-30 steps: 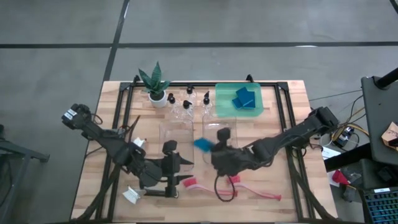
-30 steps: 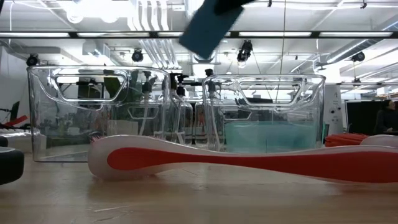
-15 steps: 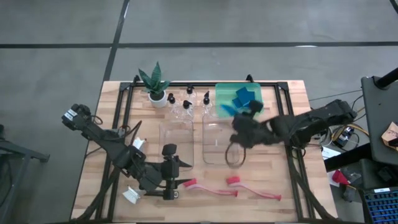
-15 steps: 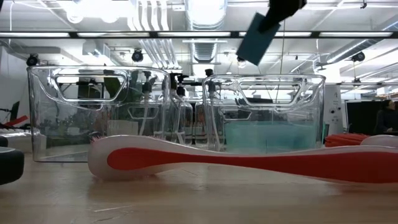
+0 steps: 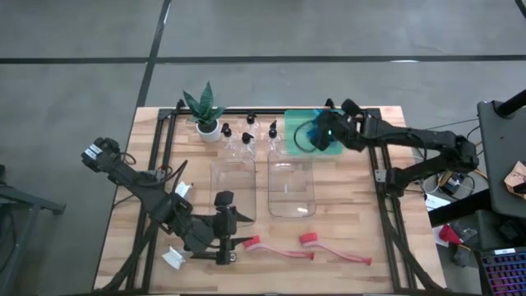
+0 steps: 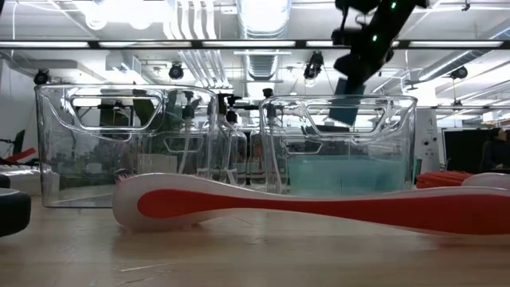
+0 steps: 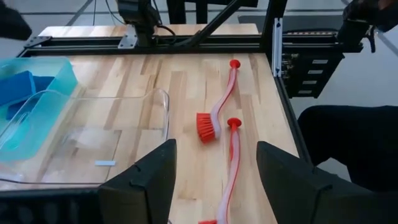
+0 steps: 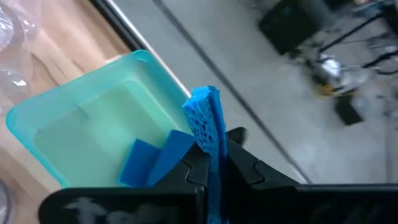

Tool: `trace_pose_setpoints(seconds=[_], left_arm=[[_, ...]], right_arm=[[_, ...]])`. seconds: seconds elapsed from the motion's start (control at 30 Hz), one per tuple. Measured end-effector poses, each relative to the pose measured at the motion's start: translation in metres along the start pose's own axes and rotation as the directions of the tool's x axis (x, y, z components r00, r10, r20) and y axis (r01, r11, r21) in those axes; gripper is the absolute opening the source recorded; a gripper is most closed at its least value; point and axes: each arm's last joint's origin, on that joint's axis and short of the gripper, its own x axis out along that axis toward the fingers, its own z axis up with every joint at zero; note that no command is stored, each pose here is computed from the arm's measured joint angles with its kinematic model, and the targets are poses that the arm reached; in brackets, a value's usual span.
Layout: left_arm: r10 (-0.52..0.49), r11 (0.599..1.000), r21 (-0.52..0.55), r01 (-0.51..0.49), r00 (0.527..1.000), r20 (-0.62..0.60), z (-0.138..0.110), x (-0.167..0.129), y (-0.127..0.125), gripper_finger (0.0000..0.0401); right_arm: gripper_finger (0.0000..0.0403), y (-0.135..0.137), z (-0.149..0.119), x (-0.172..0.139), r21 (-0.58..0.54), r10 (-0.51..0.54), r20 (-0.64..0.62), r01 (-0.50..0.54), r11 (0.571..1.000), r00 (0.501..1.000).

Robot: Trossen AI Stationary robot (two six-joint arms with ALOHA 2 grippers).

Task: Pick & Place Kitchen Sink Supplies
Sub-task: Put the blue sponge into the green bin

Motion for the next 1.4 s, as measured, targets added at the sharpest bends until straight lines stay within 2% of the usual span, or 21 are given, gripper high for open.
trace_pose_setpoints(seconds=[0.2, 0.43, 0.67, 0.8, 0.97, 1.17, 1.4], left_arm=[[-0.002, 1.0, -0.006, 0.002, 1.0, 0.003, 0.0, 0.0, 0.0, 0.0213], [-0.002, 1.0, -0.007, 0.002, 1.0, 0.003, 0.0, 0.0, 0.0, 0.0214], [-0.002, 1.0, -0.008, 0.002, 1.0, 0.003, 0.0, 0.0, 0.0, 0.0213], [-0.002, 1.0, -0.008, 0.002, 1.0, 0.003, 0.0, 0.0, 0.0, 0.0214], [-0.002, 1.0, -0.009, 0.002, 1.0, 0.003, 0.0, 0.0, 0.0, 0.0214], [-0.001, 1.0, -0.015, 0.001, 1.0, 0.001, 0.0, 0.0, 0.0, 0.0213], [-0.001, 1.0, -0.027, 0.001, 1.0, 0.0, 0.0, 0.0, 0.0, 0.0213]], right_arm=[[0.0018, -0.016, -0.008, 0.033, 0.034, 0.098, 0.004, -0.098, 0.995, 0.995], [0.0018, -0.014, -0.025, 0.054, -0.053, 0.076, 0.033, -0.074, 0.996, 0.997], [0.0018, -0.01, -0.046, 0.072, -0.058, 0.057, -0.017, -0.058, 0.997, 0.998], [0.0027, -0.006, -0.047, 0.08, -0.065, 0.056, -0.026, -0.058, 0.996, 0.998], [0.0062, 0.003, -0.049, 0.093, -0.099, 0.062, -0.054, -0.067, 0.993, 0.997], [0.0138, 0.012, -0.055, 0.105, -0.105, 0.07, -0.106, -0.081, 0.991, 0.992], [0.0214, 0.009, -0.048, 0.087, -0.083, 0.094, -0.035, -0.096, 0.992, 0.995]])
